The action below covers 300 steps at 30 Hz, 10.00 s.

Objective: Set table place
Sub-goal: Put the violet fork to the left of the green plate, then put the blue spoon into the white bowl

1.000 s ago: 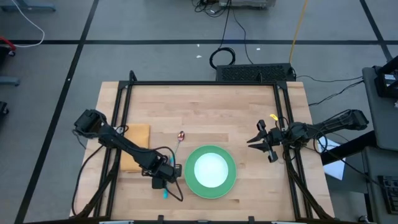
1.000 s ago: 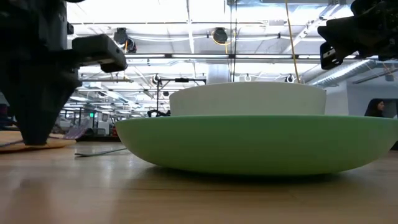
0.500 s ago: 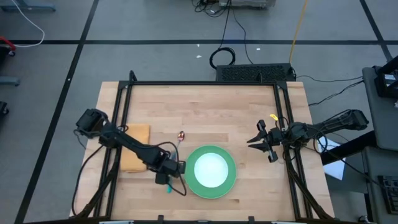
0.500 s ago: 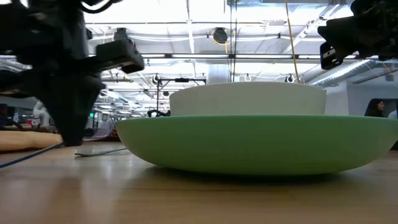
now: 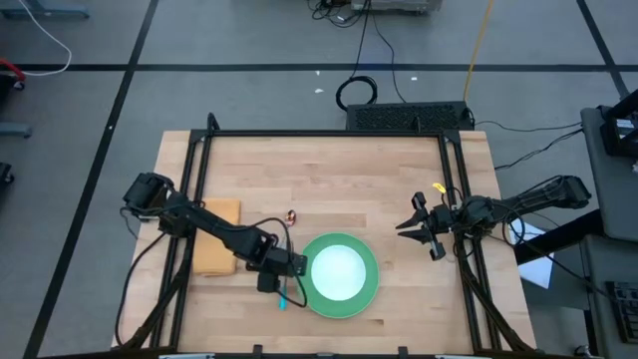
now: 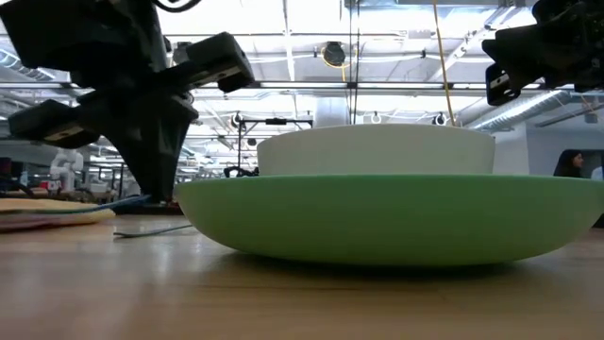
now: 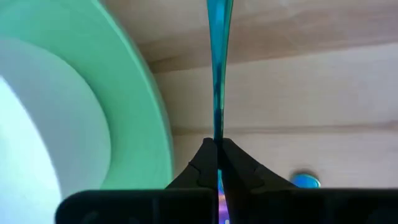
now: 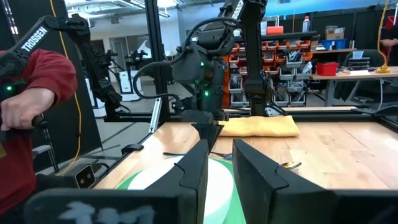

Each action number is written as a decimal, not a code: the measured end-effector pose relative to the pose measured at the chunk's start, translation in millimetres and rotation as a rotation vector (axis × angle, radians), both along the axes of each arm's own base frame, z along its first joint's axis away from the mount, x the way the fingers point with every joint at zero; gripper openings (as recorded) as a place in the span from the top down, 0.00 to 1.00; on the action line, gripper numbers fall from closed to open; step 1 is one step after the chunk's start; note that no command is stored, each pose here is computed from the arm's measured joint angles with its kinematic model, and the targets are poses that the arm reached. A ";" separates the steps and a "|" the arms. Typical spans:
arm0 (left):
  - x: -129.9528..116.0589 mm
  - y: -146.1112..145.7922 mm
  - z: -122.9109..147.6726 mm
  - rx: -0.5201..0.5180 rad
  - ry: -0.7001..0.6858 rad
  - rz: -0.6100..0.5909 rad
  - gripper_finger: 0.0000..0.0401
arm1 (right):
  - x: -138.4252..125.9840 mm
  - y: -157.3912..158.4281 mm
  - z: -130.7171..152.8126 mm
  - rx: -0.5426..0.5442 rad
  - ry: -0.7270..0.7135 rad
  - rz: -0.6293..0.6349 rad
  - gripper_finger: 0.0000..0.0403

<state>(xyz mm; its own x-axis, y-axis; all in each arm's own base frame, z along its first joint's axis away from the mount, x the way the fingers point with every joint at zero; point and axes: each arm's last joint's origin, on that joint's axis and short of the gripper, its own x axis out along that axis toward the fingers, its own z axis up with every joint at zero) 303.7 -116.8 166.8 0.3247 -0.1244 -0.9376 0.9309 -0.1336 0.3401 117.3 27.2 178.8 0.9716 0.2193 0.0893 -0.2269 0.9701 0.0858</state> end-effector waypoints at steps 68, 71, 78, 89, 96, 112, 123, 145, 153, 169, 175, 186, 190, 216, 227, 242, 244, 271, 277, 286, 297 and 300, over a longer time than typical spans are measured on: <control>16.4 2.7 -9.3 -0.063 0.184 0.172 0.79 | -0.1 0.0 0.8 0.010 -0.006 0.001 0.84; 16.2 1.4 -8.8 -0.059 0.178 0.164 0.79 | -0.1 0.0 0.8 0.011 -0.006 0.001 0.84; 18.7 -3.6 -7.7 -0.007 0.105 0.170 0.79 | -0.1 0.2 0.7 0.049 0.003 0.010 0.84; 4.9 -22.5 20.6 0.000 -0.011 0.257 0.79 | -0.2 0.3 0.8 0.040 0.001 0.012 0.84; -5.1 -24.1 35.5 -0.078 0.019 0.292 0.90 | -0.3 0.3 1.8 0.029 -0.013 0.011 0.84; -14.0 -26.9 13.2 -0.124 0.025 0.348 1.00 | -0.3 0.3 2.1 0.029 -0.016 0.011 0.84; -27.1 -30.1 -11.2 -0.153 0.019 0.365 1.00 | -0.3 0.2 2.1 0.029 -0.016 0.011 0.84; -30.4 7.1 -37.5 -0.163 0.035 0.431 1.00 | 0.0 0.3 1.7 0.033 -0.011 0.008 0.84; -25.4 15.1 -37.8 -0.164 0.012 0.444 1.00 | 0.0 0.3 1.7 0.033 -0.011 0.008 0.84; -20.3 24.8 -37.7 -0.173 -0.005 0.451 1.00 | 0.1 0.3 1.2 0.033 -0.006 0.008 0.84; -20.2 24.7 -37.8 -0.179 -0.003 0.466 1.00 | 0.1 0.3 1.3 0.033 -0.006 0.008 0.84; -18.8 24.4 -37.6 -0.186 -0.021 0.466 1.00 | 0.1 0.3 1.3 0.035 -0.006 0.008 0.84; -17.4 24.8 -37.4 -0.181 -0.039 0.472 1.00 | 0.1 0.3 1.2 0.035 -0.006 0.008 0.84; -29.1 10.1 -39.0 -0.145 -0.008 0.637 1.00 | 0.1 0.3 1.0 0.035 -0.003 0.008 0.84; -48.1 -3.8 -15.9 -0.147 -0.029 0.663 1.00 | 0.1 0.3 1.9 0.037 -0.012 0.008 0.84; -89.5 16.1 127.5 -0.702 -0.530 1.046 0.95 | 1.8 0.7 0.3 0.033 0.003 0.010 0.84; -95.4 25.2 139.7 -0.806 -0.578 1.137 0.95 | 2.0 0.8 0.6 0.034 0.000 0.010 0.84; -181.8 87.6 175.2 -1.111 -0.893 1.291 0.97 | 2.1 0.8 1.9 0.075 -0.005 0.016 0.84; -187.9 91.3 127.5 -1.190 -0.983 1.310 0.99 | 2.0 0.8 2.8 0.090 -0.011 0.017 0.84; -193.8 93.4 70.7 -1.294 -1.023 1.282 1.00 | 1.9 0.6 3.5 0.086 -0.020 0.013 0.84; -202.3 96.2 40.0 -1.311 -1.056 1.232 1.00 | 1.5 0.5 6.6 0.040 -0.064 0.004 0.84; -206.0 97.7 38.9 -1.329 -1.071 1.228 1.00 | 1.4 0.4 7.2 0.042 -0.070 0.004 0.84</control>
<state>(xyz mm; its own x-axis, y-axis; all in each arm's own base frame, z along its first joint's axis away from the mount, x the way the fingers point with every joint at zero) 97.7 -19.1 205.7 0.9664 0.2448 0.0790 -0.2475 0.9685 0.0259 118.7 27.6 186.0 0.9618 0.2178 0.1658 -0.2375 0.9651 0.1104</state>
